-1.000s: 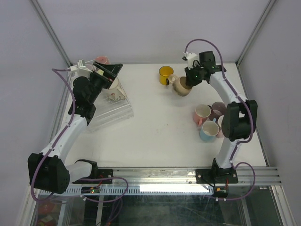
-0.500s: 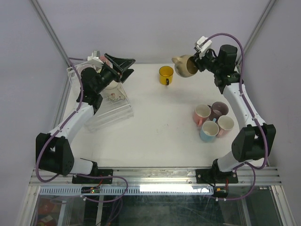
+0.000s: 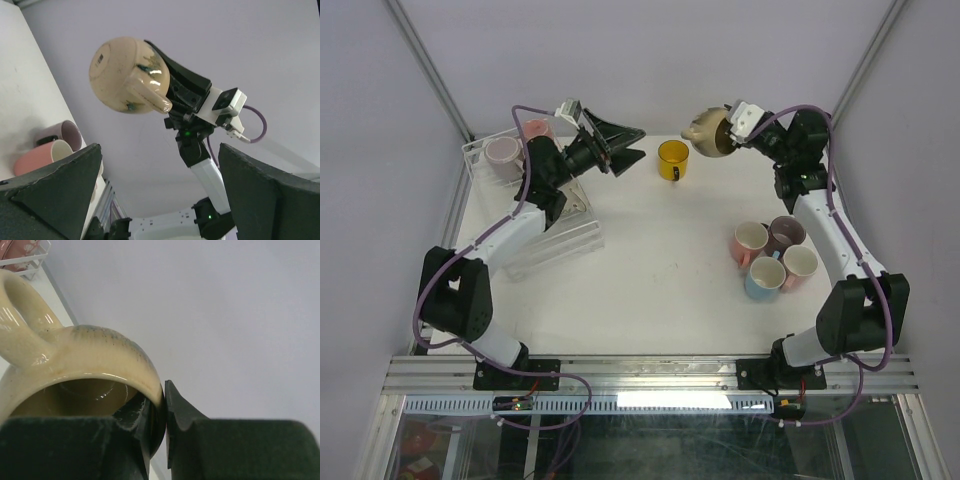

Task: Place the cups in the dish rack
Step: Pick up the cup at the center of the board.

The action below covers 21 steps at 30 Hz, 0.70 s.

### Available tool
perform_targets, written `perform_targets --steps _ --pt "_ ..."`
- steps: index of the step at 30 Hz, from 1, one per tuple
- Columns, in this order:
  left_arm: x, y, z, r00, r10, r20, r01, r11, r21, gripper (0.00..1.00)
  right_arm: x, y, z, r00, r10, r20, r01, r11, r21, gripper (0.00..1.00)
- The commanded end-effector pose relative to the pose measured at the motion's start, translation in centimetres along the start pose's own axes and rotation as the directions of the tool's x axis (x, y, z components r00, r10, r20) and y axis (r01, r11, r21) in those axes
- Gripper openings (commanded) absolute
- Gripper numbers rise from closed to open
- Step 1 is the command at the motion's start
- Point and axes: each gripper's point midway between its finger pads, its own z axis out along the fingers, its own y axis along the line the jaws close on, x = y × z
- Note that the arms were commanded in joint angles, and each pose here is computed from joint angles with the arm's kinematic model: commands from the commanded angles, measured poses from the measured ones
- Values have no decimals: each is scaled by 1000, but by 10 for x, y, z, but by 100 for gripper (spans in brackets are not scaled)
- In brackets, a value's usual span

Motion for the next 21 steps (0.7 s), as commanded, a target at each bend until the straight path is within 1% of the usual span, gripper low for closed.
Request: perform_targets --steps 1,9,21 --pt "10 -42 7 996 68 -64 -59 989 132 99 -91 -52 -17 948 -260 185 230 958 169 0" --pt "20 -43 13 992 80 -93 -65 986 152 99 -90 -46 -16 946 -266 184 239 958 157 0" --pt "30 -48 16 990 79 -120 -55 979 194 99 -102 -37 -13 931 -300 209 276 951 138 0"
